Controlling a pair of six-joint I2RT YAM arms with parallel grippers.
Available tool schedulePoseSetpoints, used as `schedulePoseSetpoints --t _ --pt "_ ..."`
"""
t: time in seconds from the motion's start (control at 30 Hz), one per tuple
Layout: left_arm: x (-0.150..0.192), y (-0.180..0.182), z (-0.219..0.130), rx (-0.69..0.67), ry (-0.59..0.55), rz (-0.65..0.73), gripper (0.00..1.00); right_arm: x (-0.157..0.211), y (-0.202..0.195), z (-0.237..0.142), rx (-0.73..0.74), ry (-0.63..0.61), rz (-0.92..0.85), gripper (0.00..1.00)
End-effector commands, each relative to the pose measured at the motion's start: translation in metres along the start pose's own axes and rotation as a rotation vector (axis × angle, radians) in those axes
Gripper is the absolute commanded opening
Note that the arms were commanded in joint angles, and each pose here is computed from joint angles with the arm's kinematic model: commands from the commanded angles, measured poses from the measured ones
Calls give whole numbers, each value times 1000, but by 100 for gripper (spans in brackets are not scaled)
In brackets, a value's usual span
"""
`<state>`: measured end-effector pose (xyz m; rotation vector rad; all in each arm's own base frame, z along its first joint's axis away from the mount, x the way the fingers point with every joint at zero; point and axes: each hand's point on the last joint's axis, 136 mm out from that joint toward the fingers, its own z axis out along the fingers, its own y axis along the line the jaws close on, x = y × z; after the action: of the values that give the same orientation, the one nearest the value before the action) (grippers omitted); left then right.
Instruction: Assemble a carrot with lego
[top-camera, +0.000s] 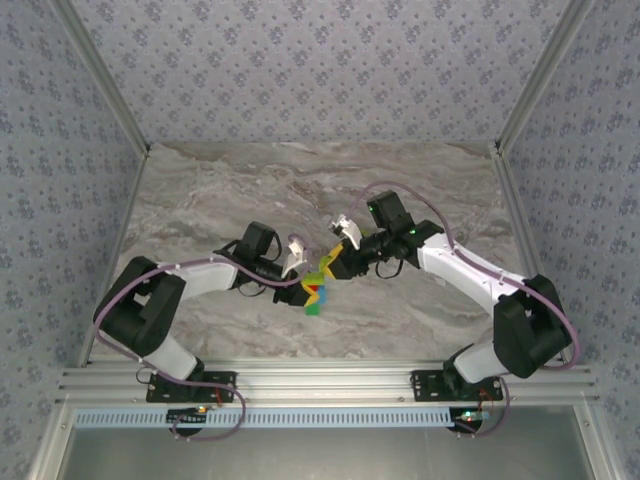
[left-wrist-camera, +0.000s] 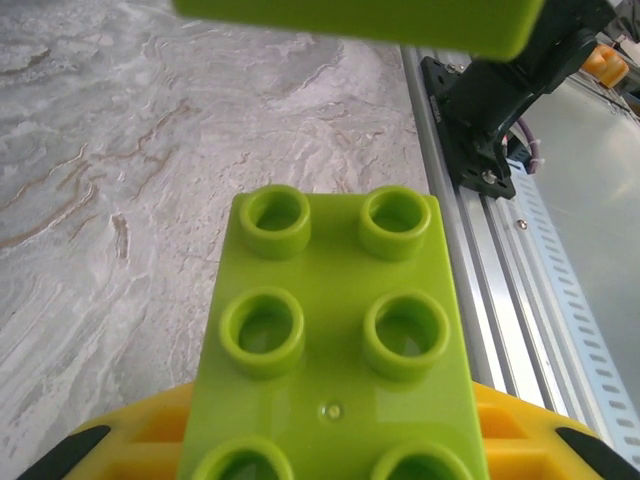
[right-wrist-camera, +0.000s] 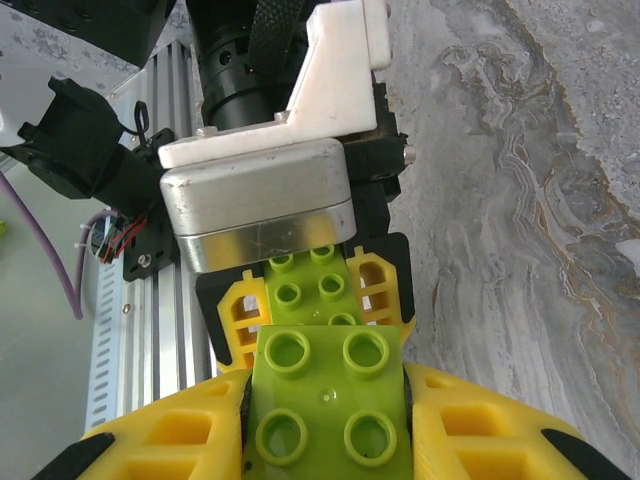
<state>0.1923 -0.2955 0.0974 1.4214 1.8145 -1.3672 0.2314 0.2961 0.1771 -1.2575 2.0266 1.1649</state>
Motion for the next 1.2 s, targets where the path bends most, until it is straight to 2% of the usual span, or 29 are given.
schedulePoseSetpoints --t 0.0,0.63,1.17 --pt "-4 2 -1 11 -24 37 0 3 -1 4 -37 -9 22 27" --pt "-5 5 0 25 -34 16 0 26 -11 22 -73 5 65 25" --pt "-15 -6 -6 64 -73 29 0 38 5 27 -231 27 87 24"
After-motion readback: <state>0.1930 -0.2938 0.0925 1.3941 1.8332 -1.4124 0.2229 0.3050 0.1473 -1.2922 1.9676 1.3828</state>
